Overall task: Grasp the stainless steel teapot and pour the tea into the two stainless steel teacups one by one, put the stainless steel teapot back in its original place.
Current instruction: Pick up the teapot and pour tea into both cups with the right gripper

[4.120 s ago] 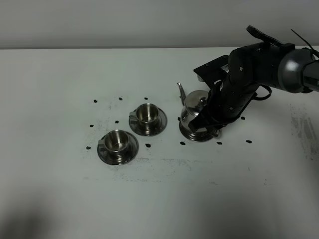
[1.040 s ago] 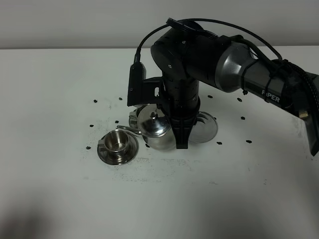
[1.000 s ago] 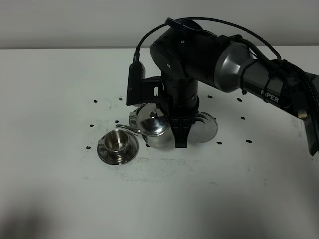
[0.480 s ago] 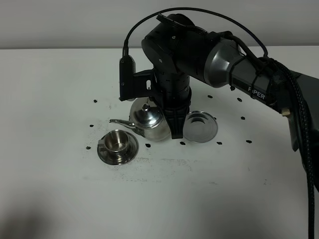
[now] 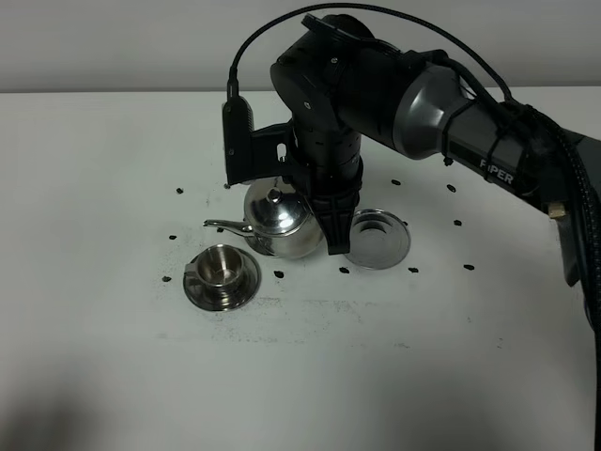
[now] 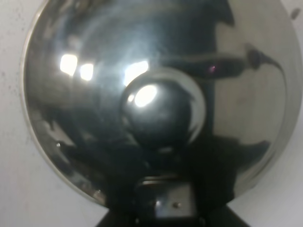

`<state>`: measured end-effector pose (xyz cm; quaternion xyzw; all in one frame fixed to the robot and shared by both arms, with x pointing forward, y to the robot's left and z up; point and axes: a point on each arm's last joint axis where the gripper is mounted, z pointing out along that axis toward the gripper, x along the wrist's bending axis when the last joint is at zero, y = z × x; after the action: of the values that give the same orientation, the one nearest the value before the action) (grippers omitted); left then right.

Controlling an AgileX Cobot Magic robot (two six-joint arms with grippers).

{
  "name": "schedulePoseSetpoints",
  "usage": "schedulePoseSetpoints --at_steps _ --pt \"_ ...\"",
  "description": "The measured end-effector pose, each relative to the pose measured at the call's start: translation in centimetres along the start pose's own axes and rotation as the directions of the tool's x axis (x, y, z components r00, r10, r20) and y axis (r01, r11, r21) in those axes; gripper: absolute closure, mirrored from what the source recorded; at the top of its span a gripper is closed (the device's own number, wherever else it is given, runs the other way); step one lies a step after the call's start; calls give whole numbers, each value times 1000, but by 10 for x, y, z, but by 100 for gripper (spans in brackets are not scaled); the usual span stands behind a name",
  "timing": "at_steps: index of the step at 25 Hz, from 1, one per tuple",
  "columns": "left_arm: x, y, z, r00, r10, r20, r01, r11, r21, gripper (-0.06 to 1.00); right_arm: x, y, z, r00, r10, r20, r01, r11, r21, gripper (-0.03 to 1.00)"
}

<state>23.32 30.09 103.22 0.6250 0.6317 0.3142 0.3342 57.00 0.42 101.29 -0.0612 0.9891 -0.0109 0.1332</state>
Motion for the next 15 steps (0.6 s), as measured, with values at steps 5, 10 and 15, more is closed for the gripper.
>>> schedulePoseSetpoints --at_steps 5,10,15 --pt "0 0 0 1000 0 0 0 1000 0 37 8 -8 -12 1000 2 -12 -3 1000 -27 79" --pt "0 0 0 1000 0 0 0 1000 0 37 22 -22 -12 999 -39 18 40 998 -49 79" --pt "0 0 0 1000 0 0 0 1000 0 37 18 -25 -11 990 -114 87 117 993 -23 79"
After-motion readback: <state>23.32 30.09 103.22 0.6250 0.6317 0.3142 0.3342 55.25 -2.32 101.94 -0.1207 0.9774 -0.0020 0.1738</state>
